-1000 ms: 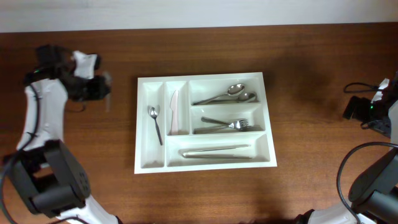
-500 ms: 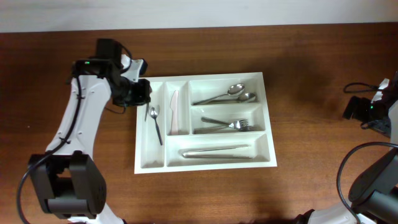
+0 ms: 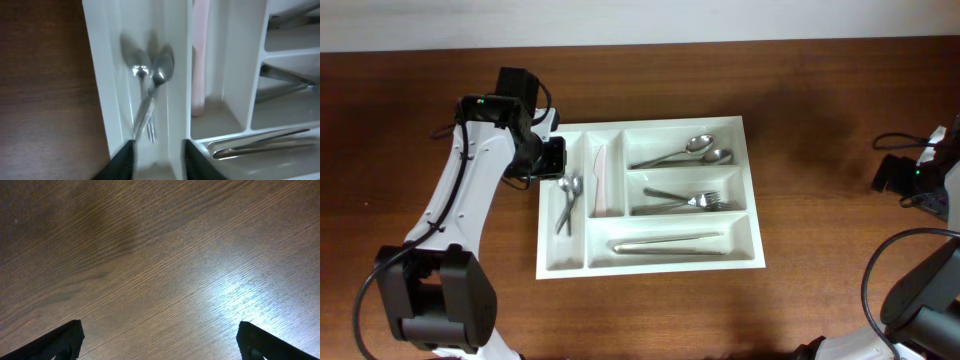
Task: Pack container
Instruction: 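Carry the spoon into the leftmost compartment beside the other spoon and release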
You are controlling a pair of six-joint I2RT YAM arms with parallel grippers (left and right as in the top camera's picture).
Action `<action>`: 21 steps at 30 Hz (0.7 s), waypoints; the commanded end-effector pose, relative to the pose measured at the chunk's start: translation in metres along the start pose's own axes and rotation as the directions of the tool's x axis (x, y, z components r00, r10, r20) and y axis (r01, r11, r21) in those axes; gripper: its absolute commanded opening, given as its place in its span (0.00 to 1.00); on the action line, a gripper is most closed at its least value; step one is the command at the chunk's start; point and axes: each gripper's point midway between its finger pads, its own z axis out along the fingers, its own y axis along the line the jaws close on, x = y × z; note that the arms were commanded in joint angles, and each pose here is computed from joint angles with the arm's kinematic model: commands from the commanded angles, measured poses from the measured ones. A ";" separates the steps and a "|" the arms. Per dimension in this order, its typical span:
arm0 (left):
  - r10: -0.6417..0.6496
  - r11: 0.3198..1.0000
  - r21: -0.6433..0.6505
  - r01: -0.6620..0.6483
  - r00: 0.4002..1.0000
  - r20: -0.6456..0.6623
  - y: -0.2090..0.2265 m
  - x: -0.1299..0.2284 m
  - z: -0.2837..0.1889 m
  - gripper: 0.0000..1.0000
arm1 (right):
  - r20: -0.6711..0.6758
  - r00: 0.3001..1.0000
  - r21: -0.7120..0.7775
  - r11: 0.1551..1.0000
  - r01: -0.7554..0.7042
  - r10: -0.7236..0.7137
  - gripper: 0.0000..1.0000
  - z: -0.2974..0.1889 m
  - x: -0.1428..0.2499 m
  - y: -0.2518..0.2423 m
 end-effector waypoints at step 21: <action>0.198 0.980 -0.075 -0.187 0.826 0.527 -0.020 -0.051 -0.192 0.99 | -0.004 1.000 0.006 1.000 -0.015 0.015 0.99 0.001 0.002 -0.003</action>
